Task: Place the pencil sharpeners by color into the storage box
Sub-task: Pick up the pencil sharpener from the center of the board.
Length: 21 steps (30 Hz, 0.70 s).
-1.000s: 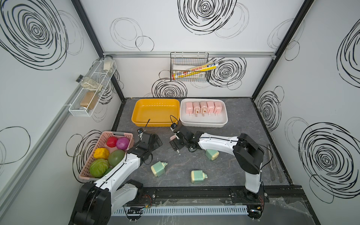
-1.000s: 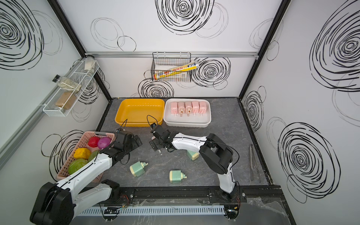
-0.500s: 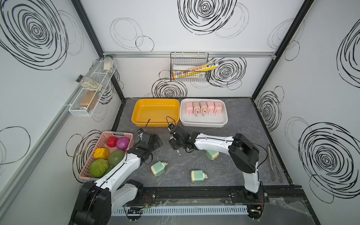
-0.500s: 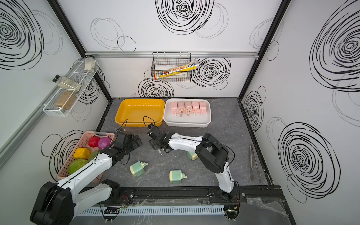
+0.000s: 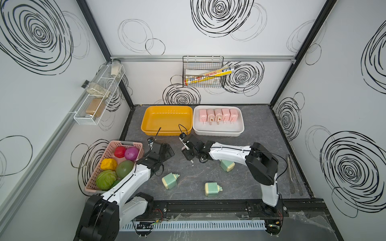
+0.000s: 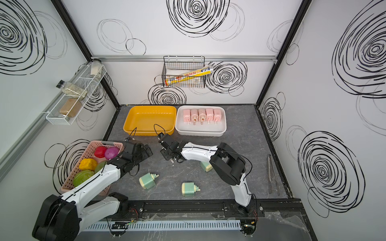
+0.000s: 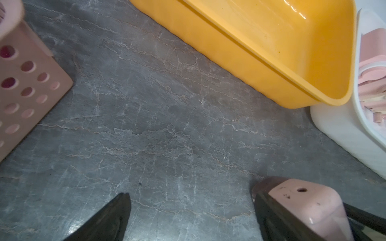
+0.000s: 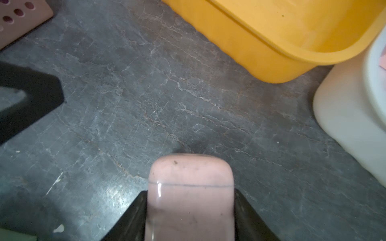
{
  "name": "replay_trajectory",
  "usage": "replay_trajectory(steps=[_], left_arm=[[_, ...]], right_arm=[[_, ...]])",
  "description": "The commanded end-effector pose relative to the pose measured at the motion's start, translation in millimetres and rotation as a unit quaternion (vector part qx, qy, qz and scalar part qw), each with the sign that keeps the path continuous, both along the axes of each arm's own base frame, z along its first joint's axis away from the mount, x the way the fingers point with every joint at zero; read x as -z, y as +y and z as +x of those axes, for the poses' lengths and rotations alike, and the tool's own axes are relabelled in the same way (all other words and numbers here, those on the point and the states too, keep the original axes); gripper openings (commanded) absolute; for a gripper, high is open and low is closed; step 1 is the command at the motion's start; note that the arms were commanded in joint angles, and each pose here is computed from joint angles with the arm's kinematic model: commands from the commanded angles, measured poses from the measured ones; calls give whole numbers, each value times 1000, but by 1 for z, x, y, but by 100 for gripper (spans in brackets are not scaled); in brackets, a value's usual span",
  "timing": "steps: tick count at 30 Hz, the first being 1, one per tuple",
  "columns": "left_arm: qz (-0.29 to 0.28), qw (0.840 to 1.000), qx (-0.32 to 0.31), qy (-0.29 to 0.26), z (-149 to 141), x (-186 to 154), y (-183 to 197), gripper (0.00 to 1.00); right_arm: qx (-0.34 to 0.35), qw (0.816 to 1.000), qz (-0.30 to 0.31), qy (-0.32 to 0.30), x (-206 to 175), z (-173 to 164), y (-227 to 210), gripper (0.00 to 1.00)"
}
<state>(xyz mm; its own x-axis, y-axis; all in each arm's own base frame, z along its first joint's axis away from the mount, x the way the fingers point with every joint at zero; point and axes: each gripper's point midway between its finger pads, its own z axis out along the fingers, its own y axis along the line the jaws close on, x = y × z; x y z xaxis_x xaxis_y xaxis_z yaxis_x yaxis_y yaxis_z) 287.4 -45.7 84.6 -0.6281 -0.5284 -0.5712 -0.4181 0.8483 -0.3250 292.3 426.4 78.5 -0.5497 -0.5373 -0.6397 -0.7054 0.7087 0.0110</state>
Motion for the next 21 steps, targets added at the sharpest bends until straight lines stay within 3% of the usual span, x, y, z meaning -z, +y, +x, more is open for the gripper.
replay_trajectory(steps=[1, 7, 14, 21], left_arm=[[-4, 1000, 21, -7, 4, -1, -6, 99], [-7, 999, 46, -16, 10, -10, -18, 99], [-11, 995, 76, -56, 13, -30, -35, 99], [-18, 988, 131, -80, 16, -43, -63, 99]], right_arm=[[-80, 997, 20, 1, -29, -11, 7, 0], [-179, 982, 65, 8, -66, -13, -2, 0], [-275, 954, 111, -39, -116, 1, -25, 0], [-335, 930, 71, -137, -141, 23, -52, 0]])
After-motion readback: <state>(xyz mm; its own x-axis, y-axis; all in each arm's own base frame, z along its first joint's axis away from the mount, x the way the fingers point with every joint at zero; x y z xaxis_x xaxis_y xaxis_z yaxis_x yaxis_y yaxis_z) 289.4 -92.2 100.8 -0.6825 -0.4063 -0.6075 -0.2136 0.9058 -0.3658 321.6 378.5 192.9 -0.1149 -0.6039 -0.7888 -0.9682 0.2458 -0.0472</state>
